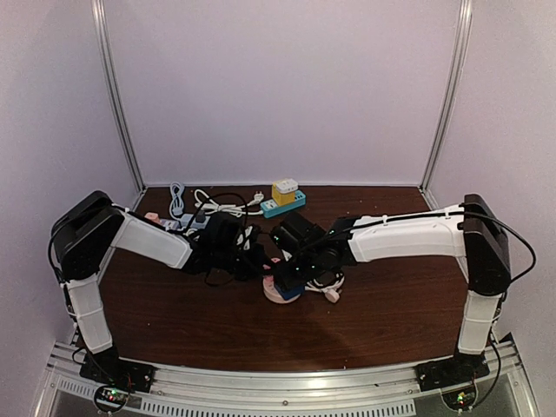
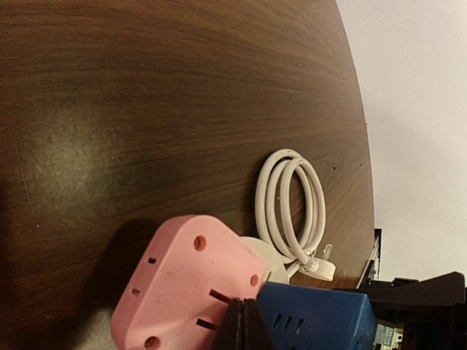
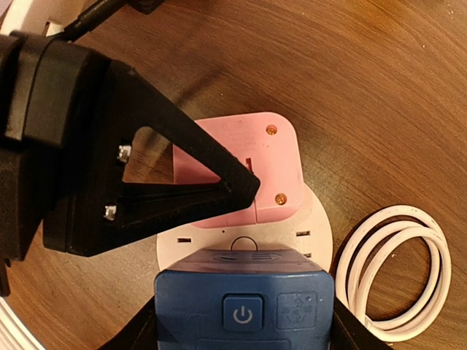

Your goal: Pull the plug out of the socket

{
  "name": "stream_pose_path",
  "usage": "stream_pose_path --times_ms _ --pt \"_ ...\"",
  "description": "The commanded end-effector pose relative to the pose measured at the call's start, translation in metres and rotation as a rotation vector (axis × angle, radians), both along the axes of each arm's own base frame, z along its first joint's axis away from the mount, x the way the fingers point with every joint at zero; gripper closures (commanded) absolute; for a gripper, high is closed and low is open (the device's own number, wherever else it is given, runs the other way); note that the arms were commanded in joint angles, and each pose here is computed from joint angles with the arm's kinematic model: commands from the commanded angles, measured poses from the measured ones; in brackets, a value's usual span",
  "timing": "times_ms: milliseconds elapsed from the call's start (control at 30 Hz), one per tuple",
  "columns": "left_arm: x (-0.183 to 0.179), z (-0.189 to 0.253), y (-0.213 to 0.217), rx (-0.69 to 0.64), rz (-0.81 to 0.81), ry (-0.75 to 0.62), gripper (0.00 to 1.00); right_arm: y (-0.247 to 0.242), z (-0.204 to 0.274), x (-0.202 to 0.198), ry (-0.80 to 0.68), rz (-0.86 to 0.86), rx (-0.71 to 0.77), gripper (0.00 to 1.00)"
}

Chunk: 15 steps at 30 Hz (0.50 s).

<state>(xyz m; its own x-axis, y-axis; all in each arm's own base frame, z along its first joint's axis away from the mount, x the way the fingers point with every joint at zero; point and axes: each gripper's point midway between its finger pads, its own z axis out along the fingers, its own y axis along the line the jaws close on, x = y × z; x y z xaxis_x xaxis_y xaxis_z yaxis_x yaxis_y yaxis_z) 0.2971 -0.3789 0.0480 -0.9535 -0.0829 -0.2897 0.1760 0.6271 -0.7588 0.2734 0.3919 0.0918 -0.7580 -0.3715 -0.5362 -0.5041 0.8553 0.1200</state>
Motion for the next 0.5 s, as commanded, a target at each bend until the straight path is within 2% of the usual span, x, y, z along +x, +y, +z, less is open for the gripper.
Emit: stream_pose_path --times_ms 0,100,167,467 --pt "-0.081 -0.122 0.088 0.434 0.021 0.360 1.00 0.008 0.030 0.023 -0.223 -0.073 -0.061 0.76" --pt "-0.084 -0.125 0.091 0.441 0.024 0.367 1.00 -0.001 0.029 0.025 -0.265 -0.111 -0.122 0.77" --pt "-0.086 -0.126 0.092 0.445 0.023 0.371 1.00 -0.006 0.034 0.028 -0.269 -0.135 -0.090 0.77" --pt "-0.088 -0.130 0.098 0.467 0.034 0.371 1.00 -0.019 0.037 0.038 -0.069 -0.178 0.169 0.77"
